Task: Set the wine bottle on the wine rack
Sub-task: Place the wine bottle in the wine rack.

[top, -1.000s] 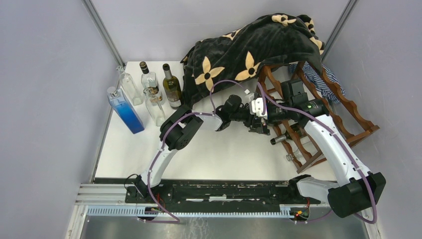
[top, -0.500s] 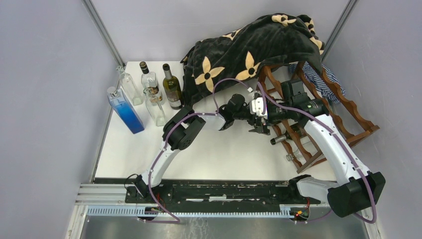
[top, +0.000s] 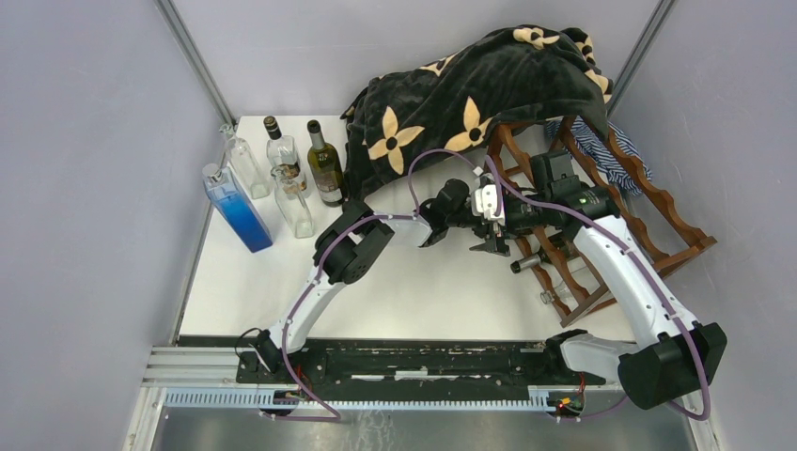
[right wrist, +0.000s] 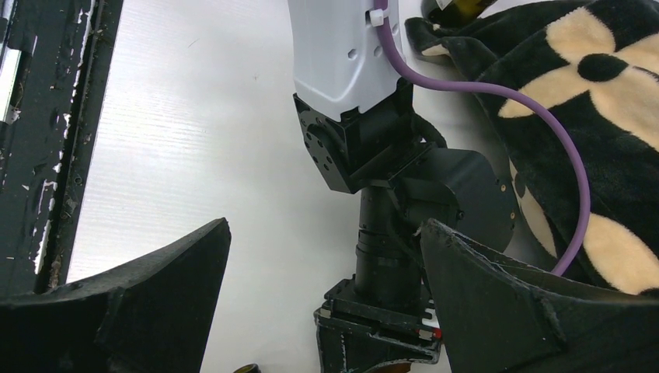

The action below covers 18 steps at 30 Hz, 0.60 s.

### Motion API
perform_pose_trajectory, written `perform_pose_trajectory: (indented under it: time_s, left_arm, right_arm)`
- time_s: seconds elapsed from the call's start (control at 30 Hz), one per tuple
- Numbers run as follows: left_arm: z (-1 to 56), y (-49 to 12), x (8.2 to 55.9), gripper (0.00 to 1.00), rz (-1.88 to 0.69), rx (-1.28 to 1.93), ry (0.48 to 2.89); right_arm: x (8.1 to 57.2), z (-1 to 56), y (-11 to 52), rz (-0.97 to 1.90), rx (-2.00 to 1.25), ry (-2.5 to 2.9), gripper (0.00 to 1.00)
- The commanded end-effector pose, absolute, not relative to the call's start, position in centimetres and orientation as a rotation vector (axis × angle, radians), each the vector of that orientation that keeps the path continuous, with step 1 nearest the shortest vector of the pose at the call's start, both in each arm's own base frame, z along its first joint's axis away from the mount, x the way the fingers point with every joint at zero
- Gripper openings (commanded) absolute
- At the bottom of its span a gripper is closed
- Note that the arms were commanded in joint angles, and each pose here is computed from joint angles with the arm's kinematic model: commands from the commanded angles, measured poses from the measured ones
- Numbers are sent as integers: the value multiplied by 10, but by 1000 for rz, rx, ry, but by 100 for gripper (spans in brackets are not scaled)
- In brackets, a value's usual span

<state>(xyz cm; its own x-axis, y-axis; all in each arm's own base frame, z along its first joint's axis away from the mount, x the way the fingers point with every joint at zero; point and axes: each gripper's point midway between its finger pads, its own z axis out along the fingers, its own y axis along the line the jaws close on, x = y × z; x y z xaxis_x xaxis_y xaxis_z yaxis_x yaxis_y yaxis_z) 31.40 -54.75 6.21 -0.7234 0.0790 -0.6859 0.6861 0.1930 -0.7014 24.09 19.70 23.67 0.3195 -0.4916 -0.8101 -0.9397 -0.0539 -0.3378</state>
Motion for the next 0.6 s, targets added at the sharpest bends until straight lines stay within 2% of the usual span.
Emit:
perform_pose_trajectory:
  time_s: [0.0,0.37,0.57]
  left_arm:
    - [141,-570,327,2,-1582,771,1640]
    - [131,-577,331,4,-1521,755,1706]
    - [125,-581,334,9,-1478,751,1736]
  right_arm:
    - [243,242,200,633,-1675,1267,98]
    - [242,241,199,636,-1673,1266,98]
    - [242,241,199,634,-1672,1266,98]
